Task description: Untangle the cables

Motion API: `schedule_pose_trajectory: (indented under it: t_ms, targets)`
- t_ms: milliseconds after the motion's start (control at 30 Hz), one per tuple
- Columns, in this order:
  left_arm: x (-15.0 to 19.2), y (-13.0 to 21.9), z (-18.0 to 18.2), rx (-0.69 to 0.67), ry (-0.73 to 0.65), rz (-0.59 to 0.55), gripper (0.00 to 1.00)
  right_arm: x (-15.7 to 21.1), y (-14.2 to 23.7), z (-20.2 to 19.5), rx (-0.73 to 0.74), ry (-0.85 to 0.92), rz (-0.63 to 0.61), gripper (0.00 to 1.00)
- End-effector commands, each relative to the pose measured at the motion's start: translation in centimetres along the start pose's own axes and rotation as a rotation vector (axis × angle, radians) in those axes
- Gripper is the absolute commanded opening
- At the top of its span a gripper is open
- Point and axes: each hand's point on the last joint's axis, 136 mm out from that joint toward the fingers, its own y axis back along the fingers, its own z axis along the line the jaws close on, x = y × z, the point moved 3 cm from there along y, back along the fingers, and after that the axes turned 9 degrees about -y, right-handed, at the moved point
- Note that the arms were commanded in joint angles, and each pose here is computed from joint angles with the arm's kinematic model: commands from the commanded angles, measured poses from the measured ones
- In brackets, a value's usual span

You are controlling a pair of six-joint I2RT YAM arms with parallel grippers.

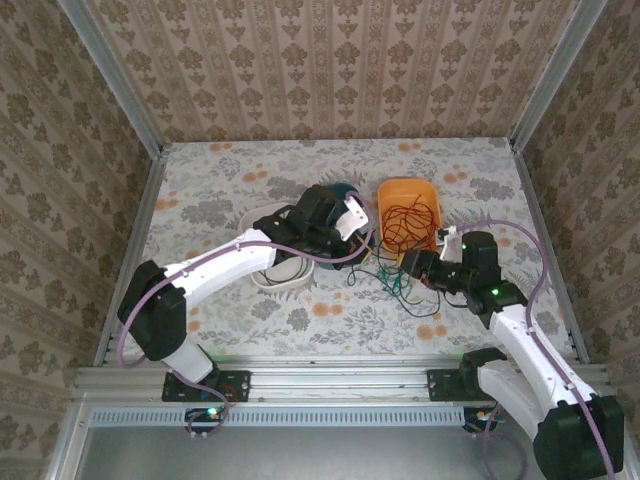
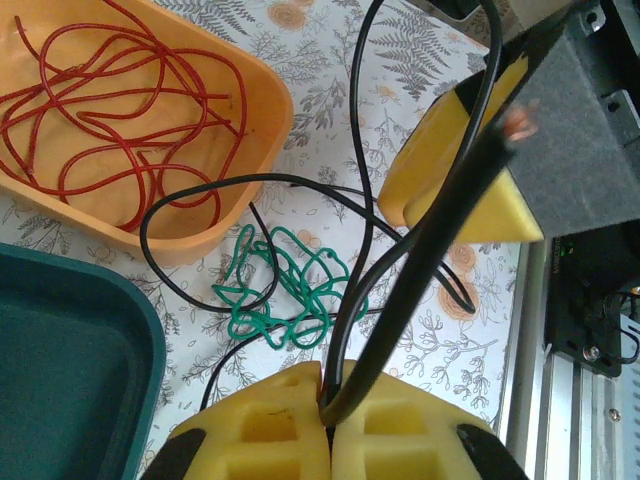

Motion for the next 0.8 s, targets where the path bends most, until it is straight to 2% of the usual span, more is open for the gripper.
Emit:
schedule_pose_trajectory:
  t_ms: [0,67,233,267,467,767]
  targets:
    - [-0.6,0.0,-0.2,0.024,0.015,-0.034,0.00,1.2,-0.7,0.3,-0.015,0.052,0.069,0.47]
    - [-0.6,0.0,-0.2,0.024,0.017,-0.033,0.00,1.8,-1.3,-0.1,0.015,0.061,0.097,0.42]
    - [-0.9,0.4,-0.1,0.017,0.023,-0.054,0.00,1.7,-1.7,-1.3,0.101,0.049,0.102,0.06]
    - [-0.8,0.5,0.0,0.010,0.029,-0.055,0.00,1.7,-1.6,-1.5,0.116,0.051,0.097,0.01]
    - [0.3,0.2,2.3,-0.084,0.098,-0.033,0.00,2.1,0.0,2.0,-0.004,0.150,0.135,0.00]
    - [3.1,-1.8,4.4,-0.144,0.160,0.065,0.00,1.2,5.3,12.2,-0.246,0.330,0.145,0.00]
